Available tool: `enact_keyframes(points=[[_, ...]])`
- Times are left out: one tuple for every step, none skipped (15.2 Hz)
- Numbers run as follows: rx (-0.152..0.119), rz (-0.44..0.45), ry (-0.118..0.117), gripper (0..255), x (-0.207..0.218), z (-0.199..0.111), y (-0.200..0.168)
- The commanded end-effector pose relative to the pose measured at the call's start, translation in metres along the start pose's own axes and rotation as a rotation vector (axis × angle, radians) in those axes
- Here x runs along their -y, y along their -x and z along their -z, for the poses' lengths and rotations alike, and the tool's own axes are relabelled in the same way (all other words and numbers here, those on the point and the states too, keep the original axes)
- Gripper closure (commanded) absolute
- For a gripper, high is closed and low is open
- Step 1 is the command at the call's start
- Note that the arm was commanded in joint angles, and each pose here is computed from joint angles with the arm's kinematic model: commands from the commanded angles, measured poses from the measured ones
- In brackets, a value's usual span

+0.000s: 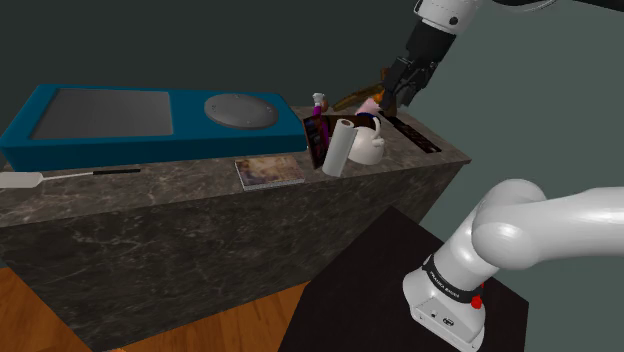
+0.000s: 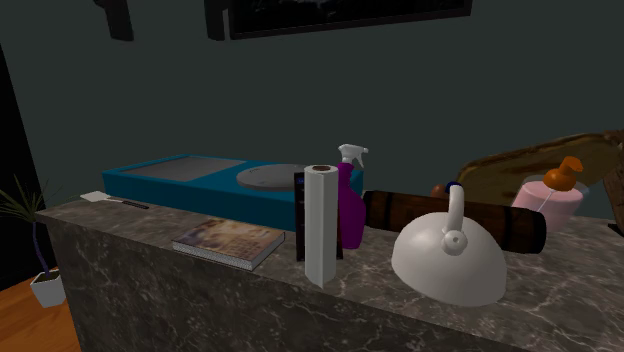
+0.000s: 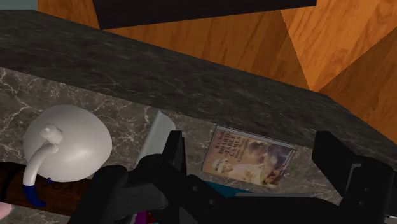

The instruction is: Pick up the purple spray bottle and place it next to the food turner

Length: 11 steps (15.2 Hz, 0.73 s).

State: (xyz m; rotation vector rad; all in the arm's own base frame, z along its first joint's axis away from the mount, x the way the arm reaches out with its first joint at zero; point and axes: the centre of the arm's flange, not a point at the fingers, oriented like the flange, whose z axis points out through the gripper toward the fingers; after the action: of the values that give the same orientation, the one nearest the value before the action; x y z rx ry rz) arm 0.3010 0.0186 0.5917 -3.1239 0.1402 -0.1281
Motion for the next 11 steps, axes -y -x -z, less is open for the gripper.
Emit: enact_keyframes(points=[[0.0,0.0,0.0,0,0.0,0.0,0.0],[-0.007,-0.01,-0.002,0,-0.004,-0.007,-0.009],[-0.014,-0.02,-0.004,0,-0.008,-0.015,-0.018],[-0.021,-0.03,-0.007,0,-0.013,-0.022,-0.027],[-0.028,-0.04,-0.009,0,-0.017,-0.029,-0.037],[-0.035,-0.05,-0.011,0,-0.022,-0.036,-0.046],[-0.042,-0.06,-0.013,0,-0.026,-0.043,-0.055],[-0.049,-0.071,-0.016,0,-0.031,-0.05,-0.064],[-0.056,-0.081,-0.018,0,-0.036,-0.057,-0.073],[-0.063,-0.091,-0.02,0,-0.041,-0.064,-0.083],[-0.07,-0.101,-0.022,0,-0.046,-0.071,-0.092]])
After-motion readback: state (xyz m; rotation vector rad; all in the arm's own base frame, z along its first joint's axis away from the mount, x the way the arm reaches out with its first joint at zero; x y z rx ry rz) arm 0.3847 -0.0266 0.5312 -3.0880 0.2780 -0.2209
